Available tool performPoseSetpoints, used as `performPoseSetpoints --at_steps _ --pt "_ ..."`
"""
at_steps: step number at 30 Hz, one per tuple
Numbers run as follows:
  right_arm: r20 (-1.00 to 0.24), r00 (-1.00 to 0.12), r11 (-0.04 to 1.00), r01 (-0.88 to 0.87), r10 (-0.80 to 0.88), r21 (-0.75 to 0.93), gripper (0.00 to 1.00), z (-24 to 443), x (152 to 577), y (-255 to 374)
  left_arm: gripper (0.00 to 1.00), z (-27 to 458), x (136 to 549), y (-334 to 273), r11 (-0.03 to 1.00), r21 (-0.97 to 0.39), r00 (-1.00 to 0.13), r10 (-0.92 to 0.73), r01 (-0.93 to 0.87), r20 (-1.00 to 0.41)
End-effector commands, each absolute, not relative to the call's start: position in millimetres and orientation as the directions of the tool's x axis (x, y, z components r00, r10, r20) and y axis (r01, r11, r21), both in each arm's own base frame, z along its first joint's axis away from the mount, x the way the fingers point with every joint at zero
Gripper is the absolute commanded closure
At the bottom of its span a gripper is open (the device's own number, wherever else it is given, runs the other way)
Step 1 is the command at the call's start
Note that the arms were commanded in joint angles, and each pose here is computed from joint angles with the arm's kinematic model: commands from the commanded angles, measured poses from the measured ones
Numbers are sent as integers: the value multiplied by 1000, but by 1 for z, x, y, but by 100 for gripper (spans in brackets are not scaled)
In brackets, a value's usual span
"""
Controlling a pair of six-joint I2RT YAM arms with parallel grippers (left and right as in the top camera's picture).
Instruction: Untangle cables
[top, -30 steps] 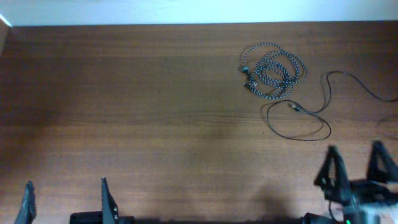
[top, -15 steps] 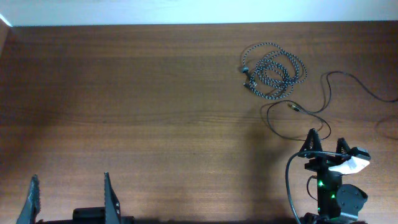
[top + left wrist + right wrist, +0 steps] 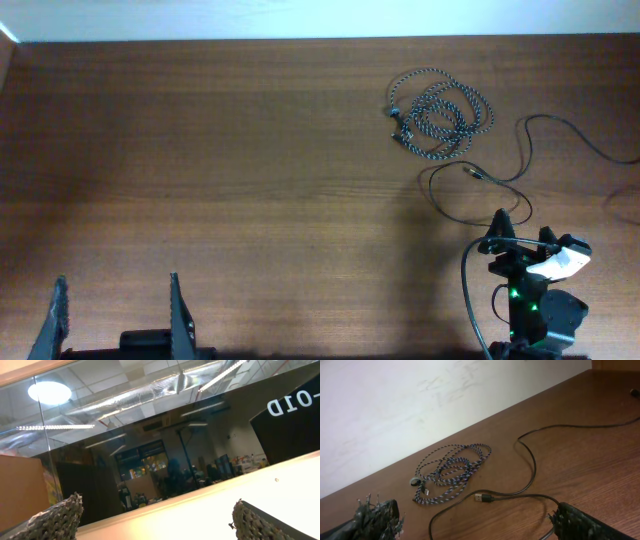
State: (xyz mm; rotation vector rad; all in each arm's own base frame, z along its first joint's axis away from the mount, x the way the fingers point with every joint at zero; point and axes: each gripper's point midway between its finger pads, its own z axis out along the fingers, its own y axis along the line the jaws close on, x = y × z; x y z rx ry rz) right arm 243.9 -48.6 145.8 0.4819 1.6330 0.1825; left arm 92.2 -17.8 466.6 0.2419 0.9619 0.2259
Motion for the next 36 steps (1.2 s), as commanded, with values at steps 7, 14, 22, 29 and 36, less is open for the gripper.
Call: performPoseSetpoints --at_steps 7,14,22,29,36 --pt "-906 -59 892 214 419 398 1 141 244 -50 1 462 96 -19 947 312 544 304 -80 -782" --pt "-917 15 901 182 399 395 1 160 241 -49 1 456 101 -19 947 313 530 304 -75 -792" --pt "-916 6 900 185 401 395 1 158 241 -49 1 404 157 -19 967 256 389 232 10 -891" --pt "-916 6 900 184 401 395 1 158 241 -49 0 328 216 11 988 -152 229 -141 -31 -963" --pt "-916 6 900 184 401 395 1 158 241 -49 1 233 249 0 990 -141 184 -144 29 -972"
